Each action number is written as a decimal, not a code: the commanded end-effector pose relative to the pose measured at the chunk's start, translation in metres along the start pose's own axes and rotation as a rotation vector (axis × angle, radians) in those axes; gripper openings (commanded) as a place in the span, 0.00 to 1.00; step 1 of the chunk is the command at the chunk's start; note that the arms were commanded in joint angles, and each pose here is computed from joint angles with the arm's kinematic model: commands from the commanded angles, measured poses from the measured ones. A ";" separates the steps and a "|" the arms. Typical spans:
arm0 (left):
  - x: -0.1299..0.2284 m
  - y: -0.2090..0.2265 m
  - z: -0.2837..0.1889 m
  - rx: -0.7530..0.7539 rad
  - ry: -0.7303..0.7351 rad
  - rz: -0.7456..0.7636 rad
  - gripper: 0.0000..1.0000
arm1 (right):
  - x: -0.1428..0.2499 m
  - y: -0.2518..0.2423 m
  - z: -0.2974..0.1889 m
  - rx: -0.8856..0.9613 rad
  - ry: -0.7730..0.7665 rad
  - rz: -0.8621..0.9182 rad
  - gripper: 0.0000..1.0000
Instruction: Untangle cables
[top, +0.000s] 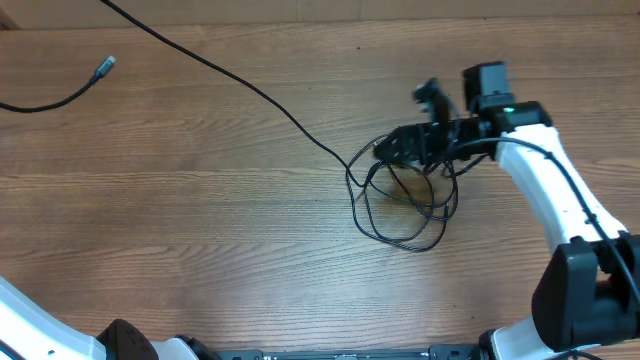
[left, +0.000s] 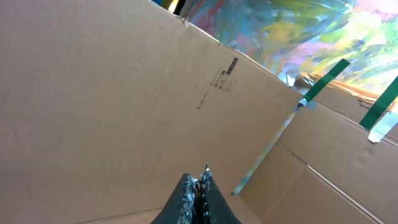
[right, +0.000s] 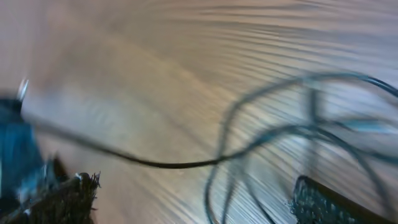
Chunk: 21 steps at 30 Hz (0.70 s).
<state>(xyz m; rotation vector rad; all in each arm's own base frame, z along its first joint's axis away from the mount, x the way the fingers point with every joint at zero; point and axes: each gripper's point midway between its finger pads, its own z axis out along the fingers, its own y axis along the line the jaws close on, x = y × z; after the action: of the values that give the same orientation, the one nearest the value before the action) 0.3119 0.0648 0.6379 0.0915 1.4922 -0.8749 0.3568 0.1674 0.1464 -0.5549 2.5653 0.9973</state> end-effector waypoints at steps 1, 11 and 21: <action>-0.006 -0.011 -0.003 -0.007 -0.024 0.019 0.04 | -0.006 0.043 0.008 -0.121 -0.010 -0.291 0.95; -0.005 -0.011 -0.003 -0.007 -0.018 0.007 0.04 | 0.010 0.082 0.041 -0.187 0.055 -0.453 0.83; 0.003 -0.004 -0.003 -0.014 0.006 -0.050 0.04 | -0.025 0.084 0.062 -0.105 -0.045 -0.371 0.04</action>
<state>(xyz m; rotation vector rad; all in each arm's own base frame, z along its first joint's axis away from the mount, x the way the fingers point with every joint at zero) 0.3148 0.0674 0.6310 0.0353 1.5175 -0.9188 0.3367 0.2683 0.1528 -1.1617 2.1930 0.9594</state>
